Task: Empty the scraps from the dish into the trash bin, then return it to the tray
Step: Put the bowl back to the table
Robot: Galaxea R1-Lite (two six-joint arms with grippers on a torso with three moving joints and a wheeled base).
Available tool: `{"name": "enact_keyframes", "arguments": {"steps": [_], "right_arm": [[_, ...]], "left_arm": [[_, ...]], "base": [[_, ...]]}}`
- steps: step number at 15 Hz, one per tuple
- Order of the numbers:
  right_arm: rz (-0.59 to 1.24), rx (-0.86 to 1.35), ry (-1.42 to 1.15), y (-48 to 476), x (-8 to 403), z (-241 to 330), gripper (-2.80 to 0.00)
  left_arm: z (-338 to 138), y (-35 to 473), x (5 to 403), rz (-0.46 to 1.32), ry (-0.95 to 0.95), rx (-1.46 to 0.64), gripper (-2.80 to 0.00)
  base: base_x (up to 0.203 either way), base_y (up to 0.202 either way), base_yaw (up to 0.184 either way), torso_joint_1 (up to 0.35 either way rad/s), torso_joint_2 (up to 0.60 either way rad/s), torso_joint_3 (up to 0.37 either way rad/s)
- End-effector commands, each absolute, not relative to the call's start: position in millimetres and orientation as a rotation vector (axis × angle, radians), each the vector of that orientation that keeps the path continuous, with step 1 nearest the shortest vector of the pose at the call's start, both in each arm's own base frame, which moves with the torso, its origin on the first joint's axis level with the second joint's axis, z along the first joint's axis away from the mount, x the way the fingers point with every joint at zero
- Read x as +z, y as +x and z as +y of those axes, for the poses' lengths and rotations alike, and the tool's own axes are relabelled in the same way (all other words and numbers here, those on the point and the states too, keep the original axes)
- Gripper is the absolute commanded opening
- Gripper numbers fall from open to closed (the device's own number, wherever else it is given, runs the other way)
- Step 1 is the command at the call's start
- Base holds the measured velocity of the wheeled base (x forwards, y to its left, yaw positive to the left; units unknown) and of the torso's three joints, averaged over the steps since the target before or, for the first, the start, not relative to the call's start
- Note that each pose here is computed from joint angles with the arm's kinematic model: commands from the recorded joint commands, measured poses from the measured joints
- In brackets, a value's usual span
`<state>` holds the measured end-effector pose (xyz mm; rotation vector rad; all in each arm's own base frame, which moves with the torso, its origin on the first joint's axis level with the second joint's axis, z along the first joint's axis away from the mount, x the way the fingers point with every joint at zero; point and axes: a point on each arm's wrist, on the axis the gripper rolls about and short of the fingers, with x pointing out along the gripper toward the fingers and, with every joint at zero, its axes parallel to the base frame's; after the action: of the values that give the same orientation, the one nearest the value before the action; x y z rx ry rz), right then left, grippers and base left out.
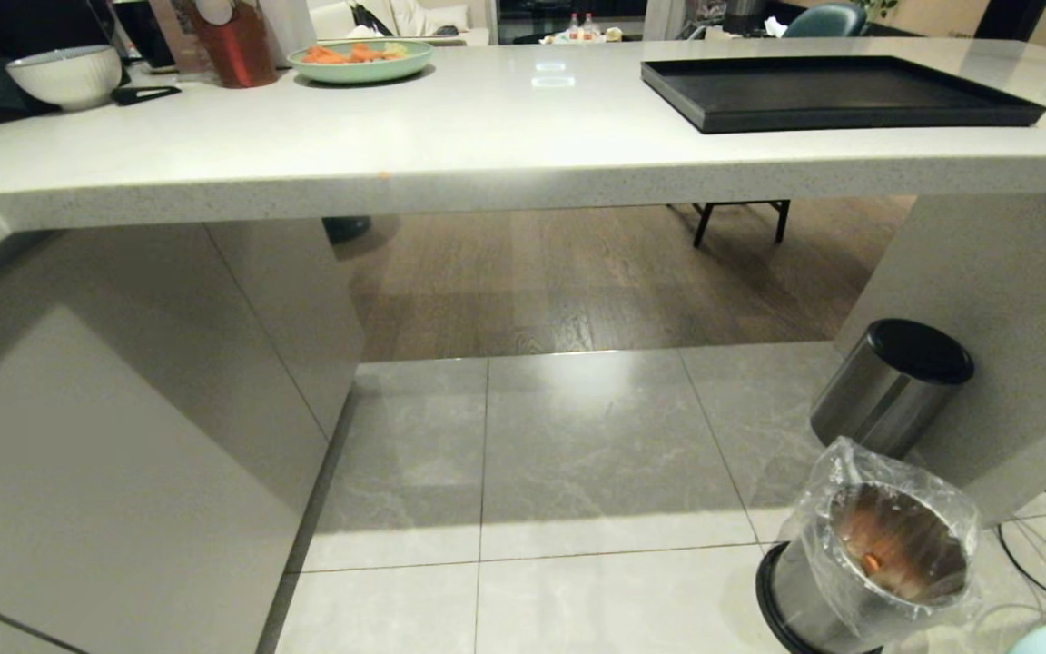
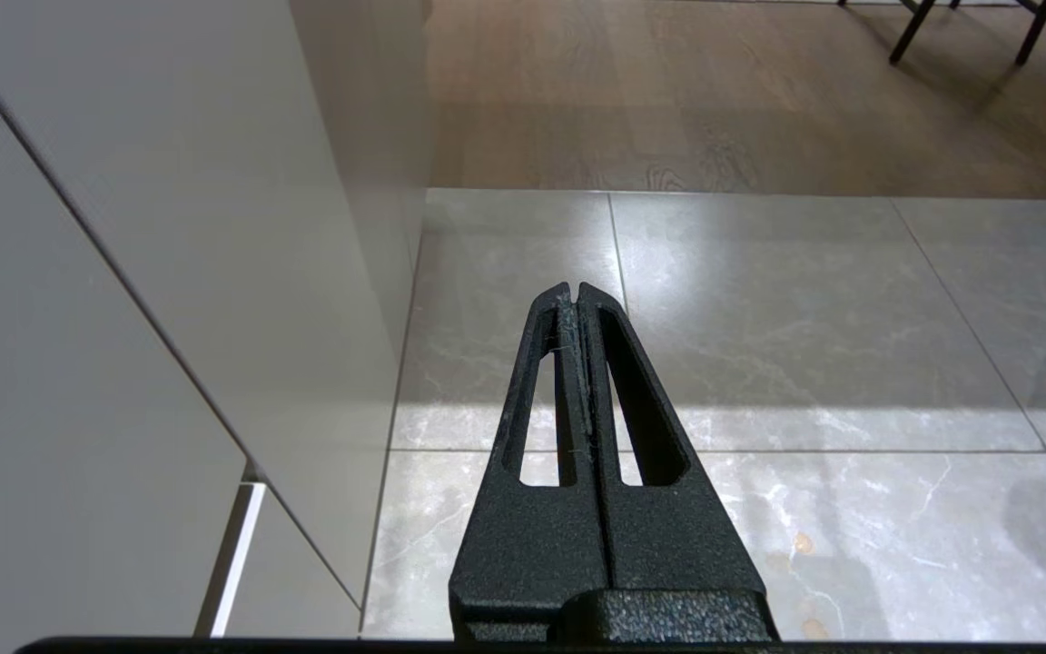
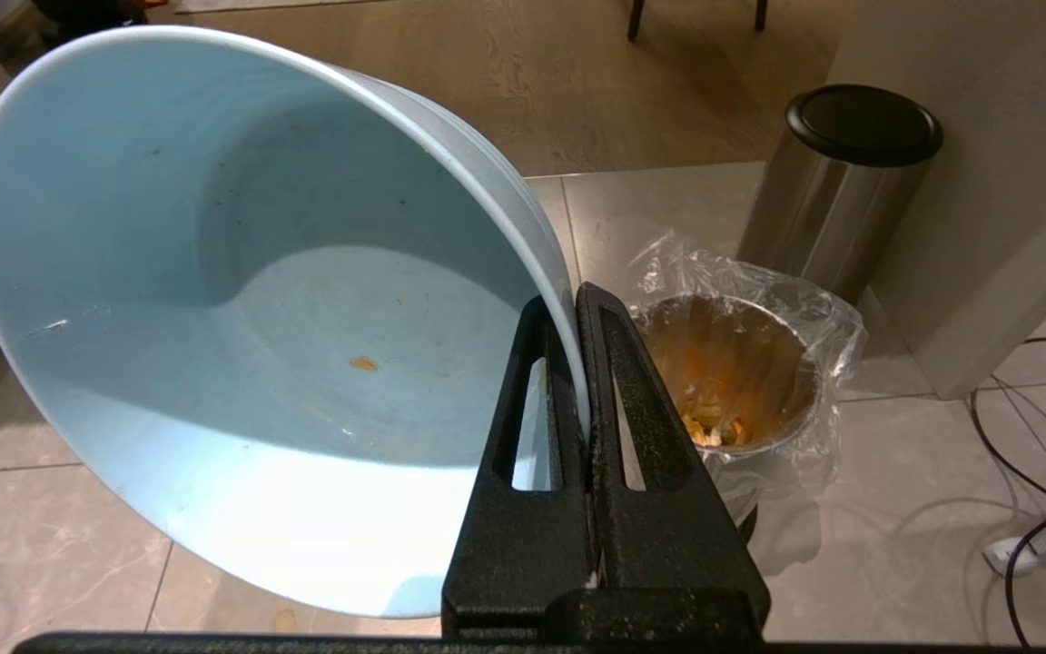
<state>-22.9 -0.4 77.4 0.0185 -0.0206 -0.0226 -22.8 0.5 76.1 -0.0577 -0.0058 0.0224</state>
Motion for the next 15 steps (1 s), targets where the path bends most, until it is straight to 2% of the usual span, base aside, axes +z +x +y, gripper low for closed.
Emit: {"name": "enact_keyframes", "arguments": {"steps": [1, 6, 15], "right_arm": [[-0.020, -0.023, 0.019, -22.8, 77.5, -0.4, -2.80], [-0.020, -0.023, 0.019, -22.8, 77.5, -0.4, -2.80], [-0.020, -0.023, 0.019, -22.8, 77.5, -0.4, -2.80]], "left_arm": [[0.5, -22.7, 76.1, -0.005, -0.057, 0.023, -2.80], [0.6, -22.7, 76.1, -0.005, -0.057, 0.022, -2.80], [0.5, -22.7, 76.1, -0.005, -0.057, 0.023, -2.80]], "base": [[0.000, 0.000, 0.000, 0.000, 0.00, 0.000], [0.000, -0.011, 0.006, -0.001, 0.00, 0.002], [0.000, -0.178, 0.003, 0.002, 0.00, 0.002]]}}
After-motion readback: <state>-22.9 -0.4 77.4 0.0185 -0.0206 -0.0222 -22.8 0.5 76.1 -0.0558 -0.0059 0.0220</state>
